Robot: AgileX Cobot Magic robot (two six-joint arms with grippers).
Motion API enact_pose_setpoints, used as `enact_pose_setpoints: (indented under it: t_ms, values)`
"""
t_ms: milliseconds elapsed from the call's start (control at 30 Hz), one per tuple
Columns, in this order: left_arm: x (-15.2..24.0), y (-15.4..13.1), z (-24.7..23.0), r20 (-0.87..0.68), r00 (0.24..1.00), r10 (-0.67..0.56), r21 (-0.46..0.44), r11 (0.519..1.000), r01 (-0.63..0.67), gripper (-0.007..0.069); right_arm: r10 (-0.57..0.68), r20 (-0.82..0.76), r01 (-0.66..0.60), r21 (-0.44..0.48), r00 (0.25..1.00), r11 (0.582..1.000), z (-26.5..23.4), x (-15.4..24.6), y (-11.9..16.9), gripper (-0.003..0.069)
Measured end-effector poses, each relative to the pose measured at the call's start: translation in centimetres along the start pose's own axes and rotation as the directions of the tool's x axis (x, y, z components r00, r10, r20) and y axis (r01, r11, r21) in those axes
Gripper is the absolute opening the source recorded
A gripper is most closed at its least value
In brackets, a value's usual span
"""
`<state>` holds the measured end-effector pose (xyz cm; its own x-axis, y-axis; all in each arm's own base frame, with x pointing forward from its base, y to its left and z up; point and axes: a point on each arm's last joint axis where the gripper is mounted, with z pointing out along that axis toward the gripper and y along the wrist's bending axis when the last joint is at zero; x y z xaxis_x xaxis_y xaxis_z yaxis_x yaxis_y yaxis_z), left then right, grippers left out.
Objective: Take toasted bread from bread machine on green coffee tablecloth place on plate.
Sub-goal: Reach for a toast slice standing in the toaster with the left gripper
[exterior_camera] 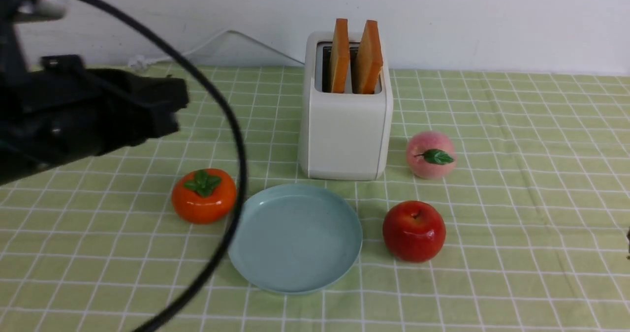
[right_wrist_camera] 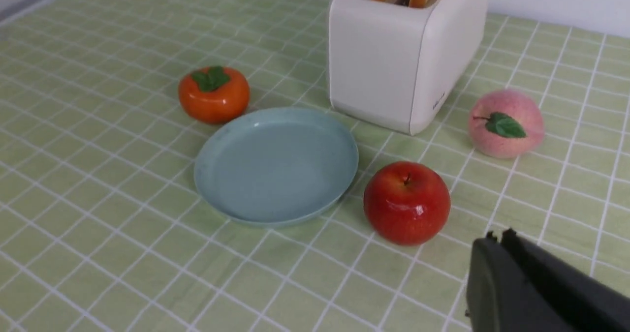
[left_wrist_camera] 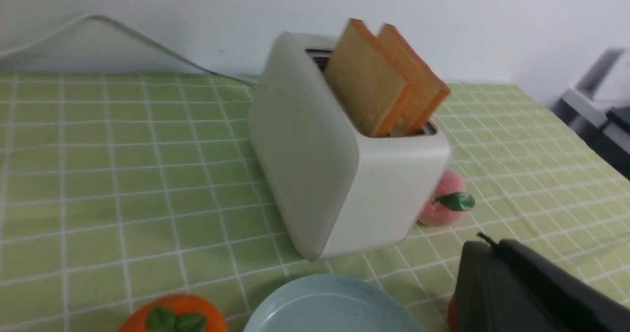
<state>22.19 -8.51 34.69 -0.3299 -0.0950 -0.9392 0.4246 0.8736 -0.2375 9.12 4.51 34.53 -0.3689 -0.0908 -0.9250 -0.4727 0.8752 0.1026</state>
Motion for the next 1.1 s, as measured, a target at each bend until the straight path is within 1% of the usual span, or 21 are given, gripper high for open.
enact_pose_setpoints:
  t_ms: [33, 67, 167, 300, 433, 467, 600, 700, 767, 867, 967, 1100]
  values:
    - [0.0, -0.6, 1.0, 0.004, 1.000, 0.026, 0.001, 1.000, -0.026, -0.0013, 0.002, -0.027, -0.002, 0.000, 1.000, 1.000, 0.5, -0.4, -0.2, 0.0000]
    - [-0.2, -1.4, 2.3, 0.026, 0.999, 0.047, -0.023, 0.999, -0.047, -0.0013, 0.014, -0.063, -0.014, 0.005, 0.998, 1.000, 1.4, -0.9, -0.6, 0.0000]
    - [-0.3, -2.9, 4.8, 0.040, 0.997, 0.059, -0.067, 0.996, -0.056, -0.0013, 0.047, -0.089, -0.046, 0.016, 0.995, 0.999, 2.5, -1.5, -1.1, 0.0000]
    - [-0.1, -4.5, 9.0, 0.006, 0.997, 0.080, -0.070, 0.994, -0.080, -0.0013, 0.053, -0.050, -0.051, 0.037, 0.997, 0.998, 2.5, -1.8, -1.3, 0.0001]
    - [0.1, -4.8, 12.0, -0.017, 0.996, 0.087, -0.071, 0.994, -0.088, 0.0009, 0.042, 0.013, -0.042, 0.054, 0.999, 0.998, 1.7, -1.8, -1.1, 0.0003]
    - [0.0, -4.9, 13.4, -0.019, 0.996, 0.084, -0.078, 0.993, -0.085, 0.0035, 0.036, 0.036, -0.038, 0.059, 0.999, 0.998, 1.1, -1.4, -1.0, 0.0003]
    - [-0.2, -5.1, 15.5, -0.018, 0.996, 0.083, -0.077, 0.993, -0.084, 0.0123, 0.014, 0.111, -0.023, 0.080, 0.994, 0.997, -0.4, 0.4, -0.5, 0.0003]
    - [0.0, -5.3, 17.0, -0.030, 0.996, 0.083, -0.059, 0.995, -0.085, 0.0217, 0.005, 0.155, -0.020, 0.096, 0.988, 0.995, -1.0, 2.0, -0.3, 0.0003]
    - [0.7, -5.3, 18.1, -0.049, 0.995, 0.084, -0.053, 0.995, -0.086, 0.0292, 0.005, 0.157, -0.020, 0.097, 0.988, 0.995, -1.2, 2.9, -0.3, 0.0003]
    - [1.2, -5.2, 20.0, -0.059, 0.995, 0.085, -0.062, 0.994, -0.088, 0.0365, 0.021, 0.135, -0.033, 0.093, 0.991, 0.995, -0.7, 4.1, -0.4, 0.0003]
    - [1.3, -4.9, 21.6, -0.045, 0.995, 0.086, -0.101, 0.991, -0.090, 0.0393, 0.038, 0.125, -0.048, 0.085, 0.991, 0.995, -0.5, 4.5, -0.4, 0.0005]
    - [1.2, -4.7, 23.5, -0.020, 0.996, 0.087, -0.129, 0.988, -0.089, 0.0398, 0.043, 0.136, -0.055, 0.086, 0.990, 0.995, -0.5, 4.5, -0.4, 0.0008]
